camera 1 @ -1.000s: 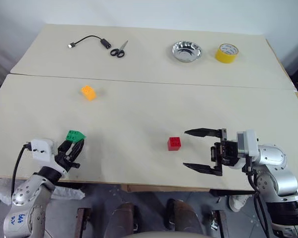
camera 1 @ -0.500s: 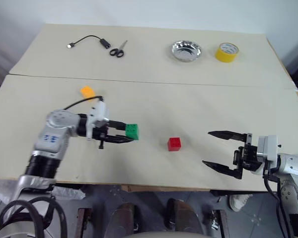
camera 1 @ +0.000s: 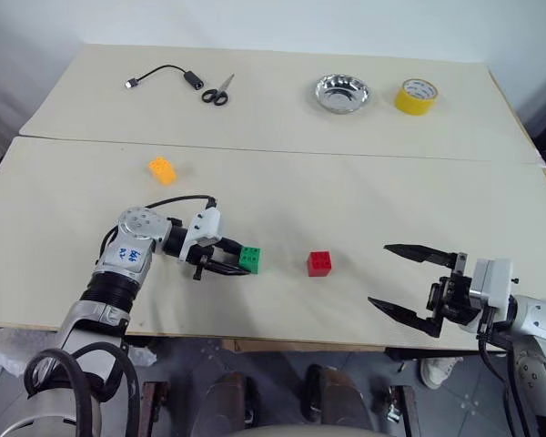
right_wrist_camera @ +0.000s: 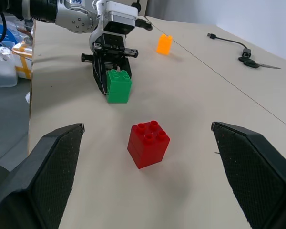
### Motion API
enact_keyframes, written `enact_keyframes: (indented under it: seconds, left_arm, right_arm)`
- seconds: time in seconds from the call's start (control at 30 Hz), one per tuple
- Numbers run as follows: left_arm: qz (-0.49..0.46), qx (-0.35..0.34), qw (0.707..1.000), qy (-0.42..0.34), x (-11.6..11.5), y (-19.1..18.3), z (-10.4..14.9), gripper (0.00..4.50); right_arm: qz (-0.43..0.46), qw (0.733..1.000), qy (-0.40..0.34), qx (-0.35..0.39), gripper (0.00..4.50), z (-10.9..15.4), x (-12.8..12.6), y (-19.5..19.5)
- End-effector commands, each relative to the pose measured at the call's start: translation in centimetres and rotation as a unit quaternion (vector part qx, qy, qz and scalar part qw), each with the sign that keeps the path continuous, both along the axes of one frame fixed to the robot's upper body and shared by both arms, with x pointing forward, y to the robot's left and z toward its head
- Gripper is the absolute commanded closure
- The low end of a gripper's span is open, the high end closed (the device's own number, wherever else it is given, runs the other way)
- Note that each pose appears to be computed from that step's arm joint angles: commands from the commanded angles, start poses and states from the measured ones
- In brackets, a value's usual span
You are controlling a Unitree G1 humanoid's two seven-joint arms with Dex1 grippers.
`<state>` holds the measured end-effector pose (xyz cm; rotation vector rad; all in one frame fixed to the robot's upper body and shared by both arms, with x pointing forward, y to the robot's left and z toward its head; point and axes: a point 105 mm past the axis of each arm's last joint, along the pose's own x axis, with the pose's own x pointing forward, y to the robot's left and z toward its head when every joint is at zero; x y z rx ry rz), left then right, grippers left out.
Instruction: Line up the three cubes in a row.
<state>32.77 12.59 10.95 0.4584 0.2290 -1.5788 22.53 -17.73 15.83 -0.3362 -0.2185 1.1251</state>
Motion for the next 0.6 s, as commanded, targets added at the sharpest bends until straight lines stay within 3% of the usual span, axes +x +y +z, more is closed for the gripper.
enact_keyframes:
  seconds: [0.03,0.17,0.3,0.4,0.6]
  left_arm:
    - [0.026,-0.036,0.998,-0.037,0.8,0.1,1.8,1.71]
    - [0.048,-0.105,0.991,-0.070,-0.3,1.7,3.8,0.52]
    - [0.121,-0.139,0.977,-0.105,-1.9,4.8,4.5,0.52]
    - [0.306,-0.193,0.923,-0.132,-3.7,10.6,5.2,0.01]
    - [0.530,-0.226,0.802,-0.155,-7.9,18.3,4.1,0.01]
  right_arm:
    - [0.019,1.000,-0.018,0.007,0.00,0.8,0.2,1.0]
    - [0.037,0.999,-0.018,0.020,0.00,1.5,1.0,2.2]
    - [0.067,0.997,-0.006,0.049,0.00,2.6,1.3,3.9]
    - [0.094,0.993,-0.012,0.072,0.00,3.6,1.4,5.8]
    - [0.108,0.990,-0.036,0.082,0.00,4.9,1.4,7.4]
